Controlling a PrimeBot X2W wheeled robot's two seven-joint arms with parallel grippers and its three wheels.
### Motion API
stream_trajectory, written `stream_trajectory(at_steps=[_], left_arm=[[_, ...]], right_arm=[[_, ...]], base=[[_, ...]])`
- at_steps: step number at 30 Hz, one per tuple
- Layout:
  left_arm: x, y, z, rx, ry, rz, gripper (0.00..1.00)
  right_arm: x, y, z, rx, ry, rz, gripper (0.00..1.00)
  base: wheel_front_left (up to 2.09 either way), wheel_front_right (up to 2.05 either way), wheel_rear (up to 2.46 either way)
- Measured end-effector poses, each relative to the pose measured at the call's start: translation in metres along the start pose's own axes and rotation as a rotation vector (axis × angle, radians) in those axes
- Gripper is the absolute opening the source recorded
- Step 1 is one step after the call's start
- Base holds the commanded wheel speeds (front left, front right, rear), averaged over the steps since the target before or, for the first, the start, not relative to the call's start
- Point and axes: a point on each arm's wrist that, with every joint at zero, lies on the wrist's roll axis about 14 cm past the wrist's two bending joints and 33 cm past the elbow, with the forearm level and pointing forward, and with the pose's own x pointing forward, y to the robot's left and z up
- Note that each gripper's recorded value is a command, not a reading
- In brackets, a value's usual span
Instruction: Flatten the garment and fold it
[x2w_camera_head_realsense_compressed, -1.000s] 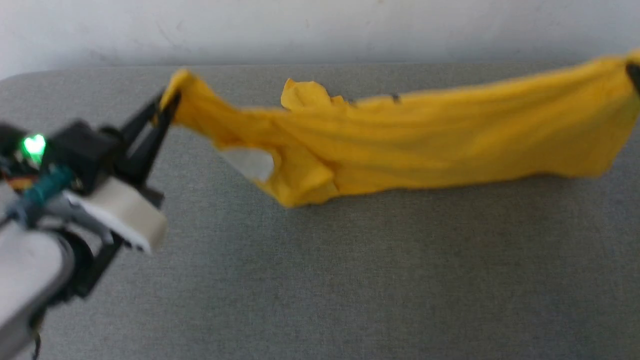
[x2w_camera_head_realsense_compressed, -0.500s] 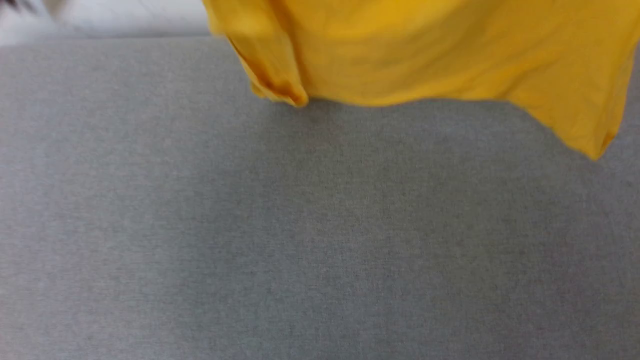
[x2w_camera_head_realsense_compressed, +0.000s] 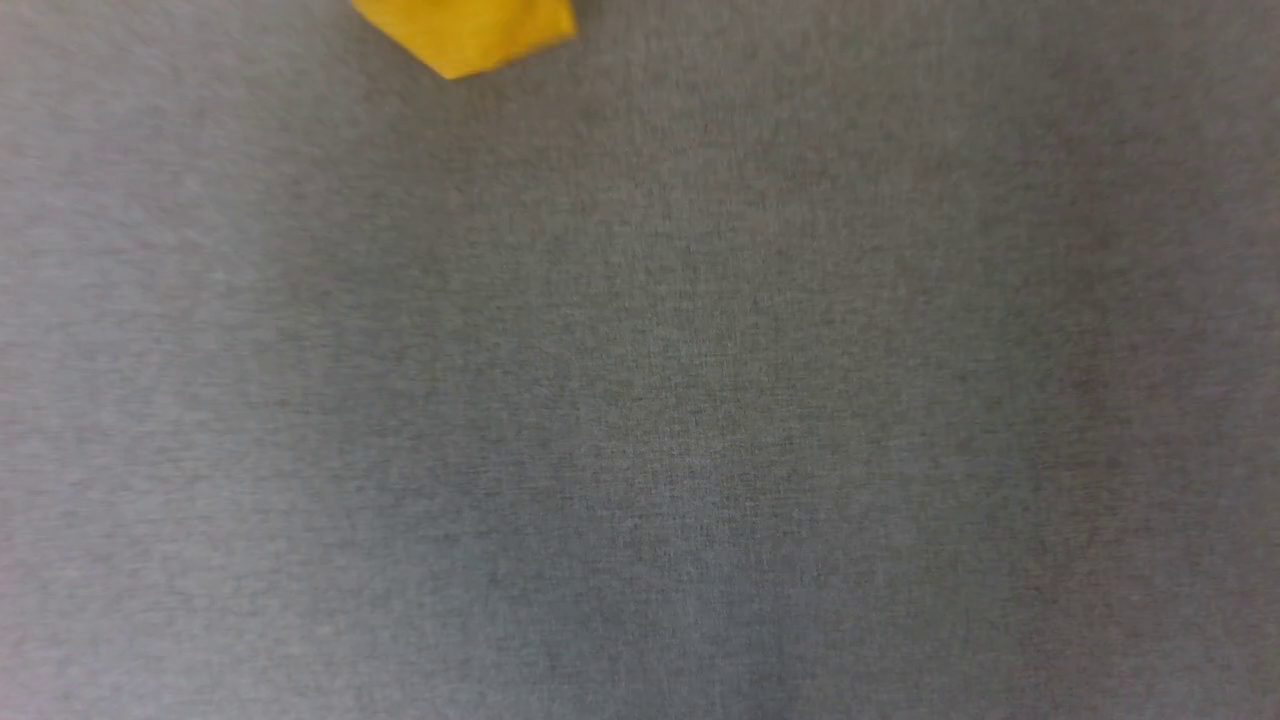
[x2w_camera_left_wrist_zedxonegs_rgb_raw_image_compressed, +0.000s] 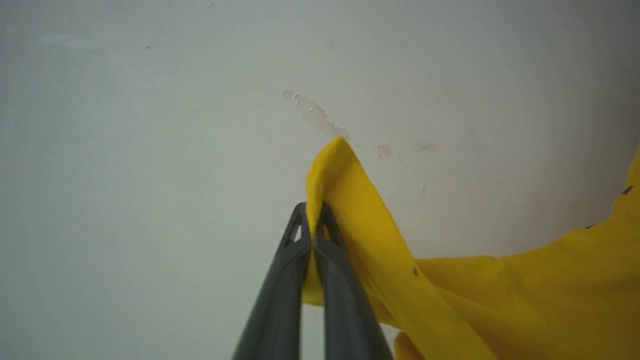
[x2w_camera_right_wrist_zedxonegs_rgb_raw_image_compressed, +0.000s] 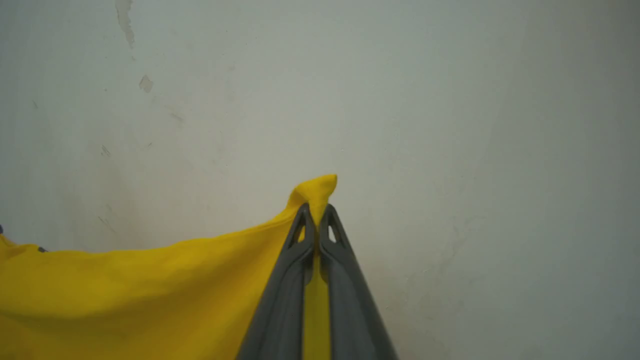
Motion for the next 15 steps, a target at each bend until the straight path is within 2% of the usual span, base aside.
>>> stream_trajectory(at_steps=[4, 10, 15], left_arm=[[0.013, -0.025, -0.048, -0.022, 0.023, -0.020, 0.00], [0.022, -0.074, -0.102, -0.059, 0.012, -0.095, 0.00], [0.019, -0.126, -0.150, -0.175, 0.031, -0.163, 0.00]], right_arm=[[0.013, -0.010, -0.065, -0.012, 0.077, -0.030, 0.00], [0.013, -0.018, -0.158, -0.048, 0.196, -0.039, 0.00], [0.006, -0.019, -0.222, -0.060, 0.266, -0.028, 0.00]], base=[[0.00, 0.00, 0.00], [0.00, 0.00, 0.00], [0.00, 0.00, 0.00]])
